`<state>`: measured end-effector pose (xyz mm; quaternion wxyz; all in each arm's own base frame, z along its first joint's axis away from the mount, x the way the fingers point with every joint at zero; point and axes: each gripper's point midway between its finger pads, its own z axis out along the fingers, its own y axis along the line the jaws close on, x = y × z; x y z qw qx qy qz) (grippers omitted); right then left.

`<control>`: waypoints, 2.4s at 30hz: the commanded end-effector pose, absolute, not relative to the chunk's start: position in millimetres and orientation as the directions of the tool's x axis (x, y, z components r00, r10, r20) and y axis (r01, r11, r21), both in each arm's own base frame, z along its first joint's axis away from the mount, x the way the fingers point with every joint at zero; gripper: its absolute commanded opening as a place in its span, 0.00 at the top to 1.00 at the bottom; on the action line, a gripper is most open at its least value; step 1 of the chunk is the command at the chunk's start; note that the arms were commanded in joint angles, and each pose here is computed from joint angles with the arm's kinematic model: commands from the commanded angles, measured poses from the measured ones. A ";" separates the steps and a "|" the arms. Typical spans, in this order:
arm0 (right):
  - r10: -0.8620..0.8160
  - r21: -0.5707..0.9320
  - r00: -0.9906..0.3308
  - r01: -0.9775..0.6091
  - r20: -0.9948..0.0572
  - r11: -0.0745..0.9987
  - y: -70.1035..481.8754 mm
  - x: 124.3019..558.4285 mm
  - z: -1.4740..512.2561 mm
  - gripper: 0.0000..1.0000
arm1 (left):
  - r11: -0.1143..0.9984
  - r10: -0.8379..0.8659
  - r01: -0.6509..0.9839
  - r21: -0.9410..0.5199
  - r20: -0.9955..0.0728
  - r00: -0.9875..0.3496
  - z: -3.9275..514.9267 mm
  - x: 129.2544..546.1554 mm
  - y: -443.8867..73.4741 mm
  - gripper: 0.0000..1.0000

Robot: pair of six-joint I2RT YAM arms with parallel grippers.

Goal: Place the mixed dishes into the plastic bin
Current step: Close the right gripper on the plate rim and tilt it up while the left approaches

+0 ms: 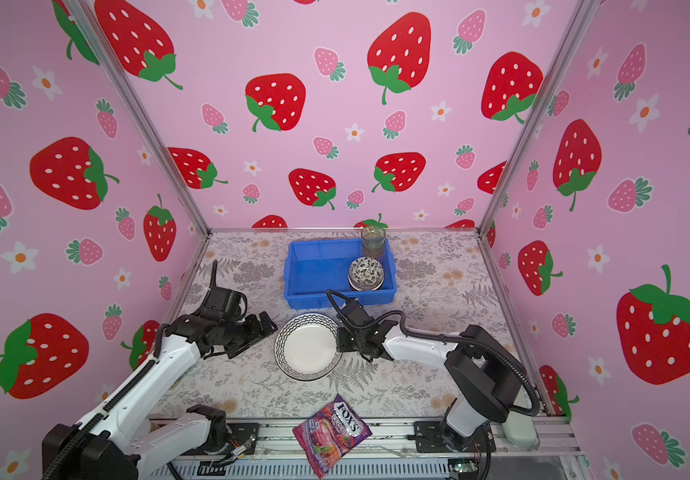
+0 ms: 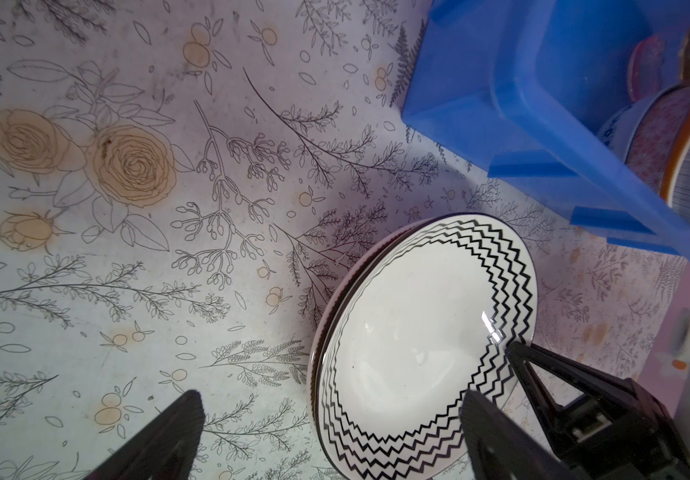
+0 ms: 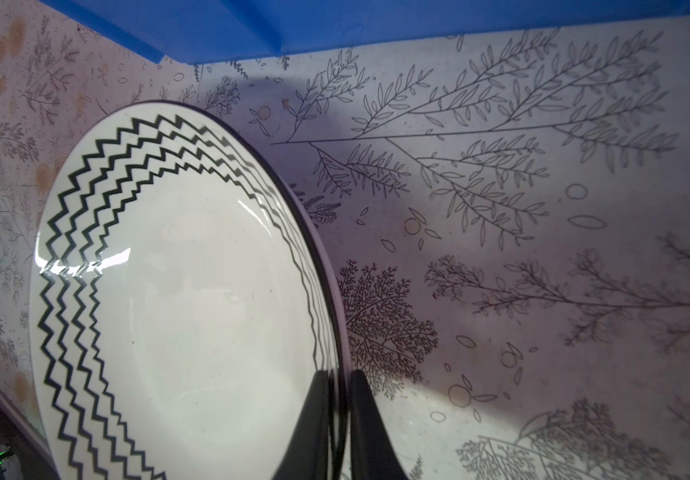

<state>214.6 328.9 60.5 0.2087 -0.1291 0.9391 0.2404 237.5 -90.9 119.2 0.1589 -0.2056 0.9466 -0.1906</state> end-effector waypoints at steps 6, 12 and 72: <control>-0.117 0.435 -0.852 -0.373 -0.510 0.820 343.4 223.8 96.0 0.95 | 0.841 -0.451 -0.329 -0.430 -0.220 -0.865 120.1 238.2 -90.6 0.01; -0.130 0.457 -0.859 -0.384 -0.495 0.802 350.1 220.4 98.2 0.98 | 0.840 -0.450 -0.330 -0.430 -0.215 -0.867 118.2 236.8 -90.8 0.01; 0.013 0.773 -0.922 -0.316 -0.387 0.550 346.9 219.5 140.1 1.00 | 0.794 -0.376 -0.271 -0.545 -0.090 -0.922 84.7 235.7 -131.4 0.56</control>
